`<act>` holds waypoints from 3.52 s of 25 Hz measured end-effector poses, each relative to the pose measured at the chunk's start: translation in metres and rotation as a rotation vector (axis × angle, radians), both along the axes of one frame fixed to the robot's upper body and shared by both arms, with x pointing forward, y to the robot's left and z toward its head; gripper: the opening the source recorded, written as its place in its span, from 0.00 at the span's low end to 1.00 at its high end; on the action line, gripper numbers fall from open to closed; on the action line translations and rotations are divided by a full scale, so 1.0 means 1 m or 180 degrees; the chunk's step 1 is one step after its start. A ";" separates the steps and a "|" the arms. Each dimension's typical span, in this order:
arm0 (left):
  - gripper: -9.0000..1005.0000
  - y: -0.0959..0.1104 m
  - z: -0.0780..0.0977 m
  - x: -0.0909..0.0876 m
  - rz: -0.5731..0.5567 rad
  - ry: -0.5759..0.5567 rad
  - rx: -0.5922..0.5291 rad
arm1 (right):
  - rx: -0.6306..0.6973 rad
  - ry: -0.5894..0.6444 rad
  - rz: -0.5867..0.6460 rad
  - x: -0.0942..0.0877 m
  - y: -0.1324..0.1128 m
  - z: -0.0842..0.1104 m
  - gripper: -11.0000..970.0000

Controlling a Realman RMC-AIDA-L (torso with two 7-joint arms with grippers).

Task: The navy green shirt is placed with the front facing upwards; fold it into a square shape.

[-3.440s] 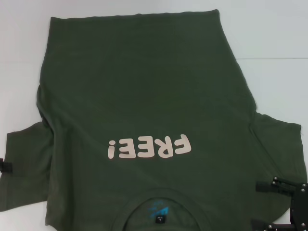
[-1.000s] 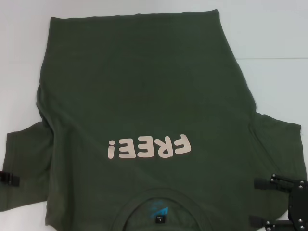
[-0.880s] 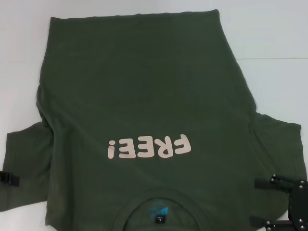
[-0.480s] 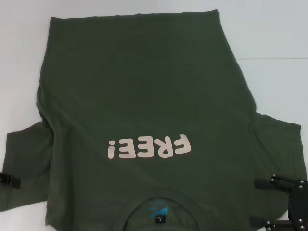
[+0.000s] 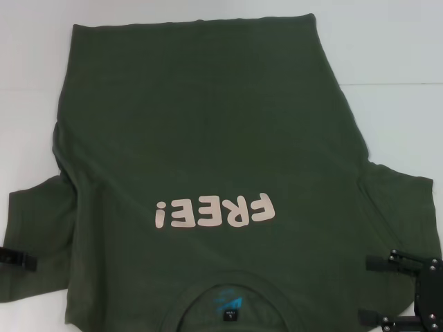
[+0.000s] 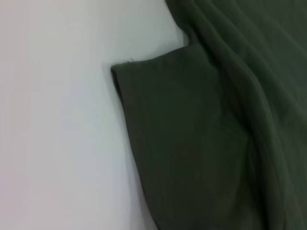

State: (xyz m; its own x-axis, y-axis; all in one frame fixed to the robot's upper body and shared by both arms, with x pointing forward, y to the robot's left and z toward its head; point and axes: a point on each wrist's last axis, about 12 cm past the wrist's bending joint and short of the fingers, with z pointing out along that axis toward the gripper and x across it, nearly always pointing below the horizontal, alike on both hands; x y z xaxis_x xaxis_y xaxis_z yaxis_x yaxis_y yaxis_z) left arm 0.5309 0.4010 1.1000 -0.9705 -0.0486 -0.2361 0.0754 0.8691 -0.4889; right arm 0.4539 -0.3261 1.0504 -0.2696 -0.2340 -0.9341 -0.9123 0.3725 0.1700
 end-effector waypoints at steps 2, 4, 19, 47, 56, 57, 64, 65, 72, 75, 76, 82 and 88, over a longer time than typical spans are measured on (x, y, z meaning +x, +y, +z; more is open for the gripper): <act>0.74 -0.002 -0.001 0.000 -0.0006 0.0011 -0.0017 | -0.0001 -0.0002 0.0001 0.000 0.000 0.000 0.97; 0.73 -0.003 -0.002 0.001 -0.0011 0.0020 -0.0032 | -0.0002 -0.0005 0.0002 0.000 0.000 0.000 0.97; 0.46 -0.008 -0.004 0.004 -0.0035 0.0050 -0.0074 | 0.0005 -0.0014 -0.0021 0.000 -0.001 0.000 0.97; 0.08 -0.010 0.002 0.010 -0.0172 -0.0039 0.0073 | 0.0017 -0.0036 -0.0019 0.004 0.000 0.002 0.97; 0.07 -0.004 0.007 0.010 -0.0121 -0.0085 0.0065 | 0.0017 -0.0038 -0.0020 0.004 0.000 0.003 0.97; 0.07 0.001 0.010 0.010 -0.0063 -0.0111 0.0080 | 0.0016 -0.0038 -0.0021 0.004 0.000 0.002 0.97; 0.06 0.014 0.021 0.008 0.0028 -0.0136 0.0098 | 0.0024 -0.0052 -0.0054 0.004 -0.001 0.003 0.97; 0.06 0.016 0.024 0.008 0.0033 -0.0140 0.0107 | 0.0025 -0.0053 -0.0055 0.004 -0.001 0.003 0.97; 0.06 0.026 0.038 0.010 0.0109 -0.0205 0.0197 | 0.0034 -0.0058 -0.0057 0.004 0.000 0.002 0.97; 0.06 0.029 0.043 0.011 0.0149 -0.0239 0.0230 | 0.0045 -0.0054 -0.0056 0.004 0.000 0.002 0.97; 0.06 0.030 0.045 0.012 0.0159 -0.0246 0.0241 | 0.0046 -0.0054 -0.0056 0.004 0.000 0.002 0.97; 0.05 0.033 0.058 0.015 0.0182 -0.0300 0.0262 | 0.0047 -0.0051 -0.0058 0.004 0.000 0.002 0.97; 0.05 0.030 0.062 0.017 0.0158 -0.0292 0.0235 | 0.0045 -0.0057 -0.0055 0.004 0.000 0.002 0.97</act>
